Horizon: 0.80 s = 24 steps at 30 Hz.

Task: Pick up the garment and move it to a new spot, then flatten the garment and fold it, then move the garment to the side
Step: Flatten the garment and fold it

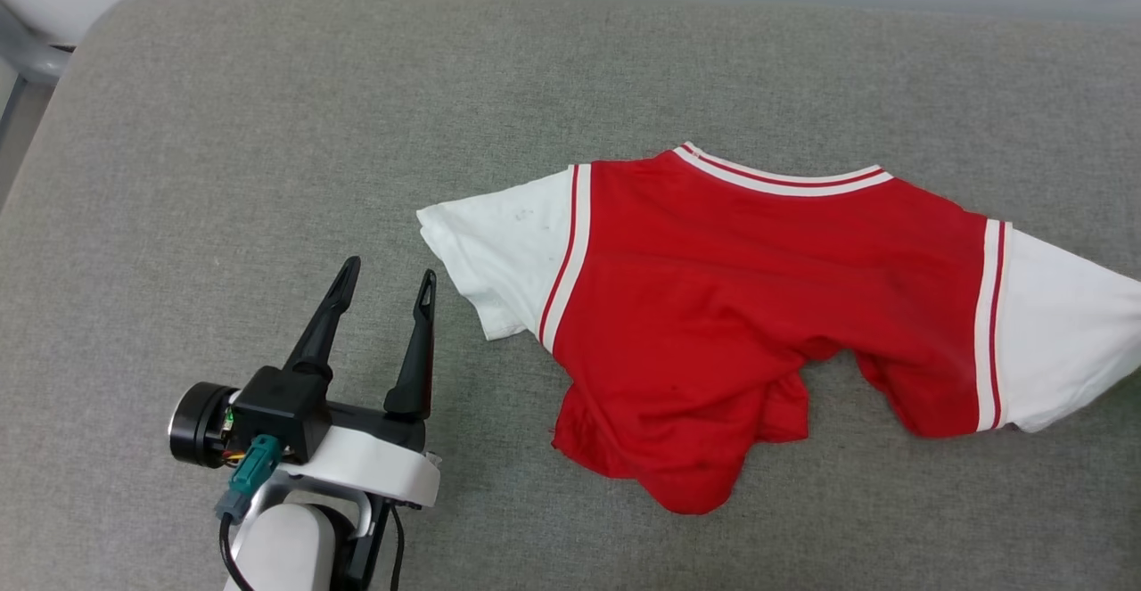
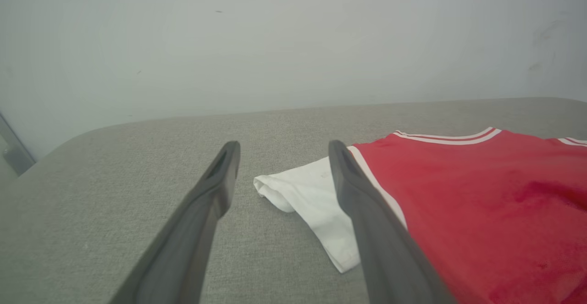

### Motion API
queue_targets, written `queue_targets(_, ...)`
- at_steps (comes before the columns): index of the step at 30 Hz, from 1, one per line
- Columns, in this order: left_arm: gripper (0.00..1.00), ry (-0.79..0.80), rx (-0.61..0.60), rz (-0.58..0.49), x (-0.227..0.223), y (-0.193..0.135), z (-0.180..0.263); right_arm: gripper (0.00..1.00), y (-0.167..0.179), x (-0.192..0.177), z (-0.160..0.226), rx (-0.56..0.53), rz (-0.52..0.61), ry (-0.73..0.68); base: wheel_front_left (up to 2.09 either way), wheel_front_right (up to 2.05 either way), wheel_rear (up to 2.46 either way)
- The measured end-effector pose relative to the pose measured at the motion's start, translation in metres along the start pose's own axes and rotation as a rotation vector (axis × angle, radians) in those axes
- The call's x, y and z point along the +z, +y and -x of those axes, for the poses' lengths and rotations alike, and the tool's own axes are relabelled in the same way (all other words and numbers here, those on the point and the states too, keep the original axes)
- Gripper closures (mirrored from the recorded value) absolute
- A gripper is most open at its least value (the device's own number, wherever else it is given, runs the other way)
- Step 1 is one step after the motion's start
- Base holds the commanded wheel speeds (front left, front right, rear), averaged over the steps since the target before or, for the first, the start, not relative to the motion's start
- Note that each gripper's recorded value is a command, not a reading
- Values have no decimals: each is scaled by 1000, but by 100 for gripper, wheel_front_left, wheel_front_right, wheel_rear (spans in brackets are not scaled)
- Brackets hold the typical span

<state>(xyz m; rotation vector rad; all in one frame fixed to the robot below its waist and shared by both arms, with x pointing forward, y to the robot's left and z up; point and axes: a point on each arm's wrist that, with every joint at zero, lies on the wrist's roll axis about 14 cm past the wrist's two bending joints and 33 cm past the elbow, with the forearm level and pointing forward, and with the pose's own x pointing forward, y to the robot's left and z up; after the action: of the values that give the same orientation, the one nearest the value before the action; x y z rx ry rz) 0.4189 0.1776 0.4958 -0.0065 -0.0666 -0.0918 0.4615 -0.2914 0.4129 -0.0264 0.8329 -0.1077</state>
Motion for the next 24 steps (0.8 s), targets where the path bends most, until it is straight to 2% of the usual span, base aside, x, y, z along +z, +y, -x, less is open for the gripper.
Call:
queue_targets(1,0,4,2,0,-1,1,0,0,-2,0,-3,-8,5,2,0,0,0)
queue_targets(5,0,5,8,-1,-1,3,0,0,-4,10,-8,-21,27,-53,0,0,0)
queue_targets(7,0,-5,10,-3,2,5,0,0,-1,17,-6,-22,74,-101,0,0,0)
queue_targets(11,0,-28,15,-3,11,6,1,0,13,42,8,19,66,-246,0,0,0)
queue_targets(18,0,-75,7,16,29,1,9,0,44,89,60,125,39,-580,0,0,0)
queue_targets(24,0,-109,9,48,41,-1,19,0,59,92,108,200,-48,-805,0,0,0)
